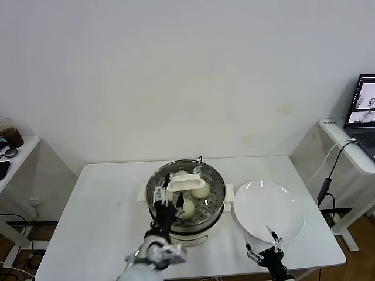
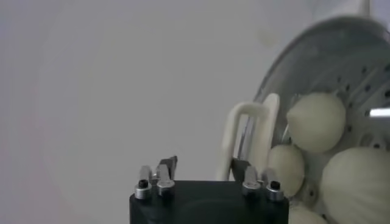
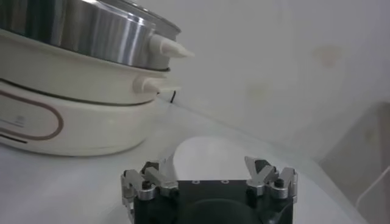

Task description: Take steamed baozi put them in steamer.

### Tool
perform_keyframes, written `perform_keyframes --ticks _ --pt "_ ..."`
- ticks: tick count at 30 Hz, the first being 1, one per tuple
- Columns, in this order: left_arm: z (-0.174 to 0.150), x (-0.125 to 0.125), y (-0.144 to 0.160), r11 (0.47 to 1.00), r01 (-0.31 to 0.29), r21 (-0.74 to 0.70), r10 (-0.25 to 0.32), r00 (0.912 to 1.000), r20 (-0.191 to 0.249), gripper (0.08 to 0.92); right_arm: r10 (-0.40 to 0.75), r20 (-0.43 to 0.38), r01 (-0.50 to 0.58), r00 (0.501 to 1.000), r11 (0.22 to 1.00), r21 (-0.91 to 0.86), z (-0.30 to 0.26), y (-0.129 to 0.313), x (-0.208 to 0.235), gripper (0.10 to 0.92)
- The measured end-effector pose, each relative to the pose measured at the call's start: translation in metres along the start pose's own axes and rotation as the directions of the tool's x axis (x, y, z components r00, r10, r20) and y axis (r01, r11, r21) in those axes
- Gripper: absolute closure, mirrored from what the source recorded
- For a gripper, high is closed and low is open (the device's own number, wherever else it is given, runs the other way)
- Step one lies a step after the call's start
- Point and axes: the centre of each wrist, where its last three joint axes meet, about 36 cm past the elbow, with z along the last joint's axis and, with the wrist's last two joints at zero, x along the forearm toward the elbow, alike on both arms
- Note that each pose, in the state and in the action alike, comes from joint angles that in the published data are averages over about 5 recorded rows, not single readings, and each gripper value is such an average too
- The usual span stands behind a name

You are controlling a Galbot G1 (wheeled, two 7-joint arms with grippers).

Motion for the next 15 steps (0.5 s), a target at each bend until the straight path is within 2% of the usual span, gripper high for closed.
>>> perform_keyframes --ticks 4,7,10,15 --pt "0.012 0.035 0.007 0.975 -0.016 0.22 0.007 0.9991 0.041 0.18 -0.018 0.008 0.018 1.0 1.0 -0.009 -0.003 0.0 0.002 0.2" --pt "0.025 0.059 0.009 0.932 -0.01 0.362 -0.008 0.9989 0.047 0.177 -0.035 0.012 0.036 0.999 0.999 -0.032 -0.006 0.001 0.004 0.2" --pt "0.04 0.081 0.009 0.877 0.018 0.48 -0.035 0.999 0.027 0.177 -0.052 0.014 0.053 0.999 0.996 -0.068 -0.012 0.004 0.008 0.2" --pt "0.066 0.11 0.0 0.773 0.087 0.628 -0.077 0.9961 -0.043 0.177 -0.077 0.012 0.078 0.997 0.99 -0.116 -0.021 0.007 0.018 0.2"
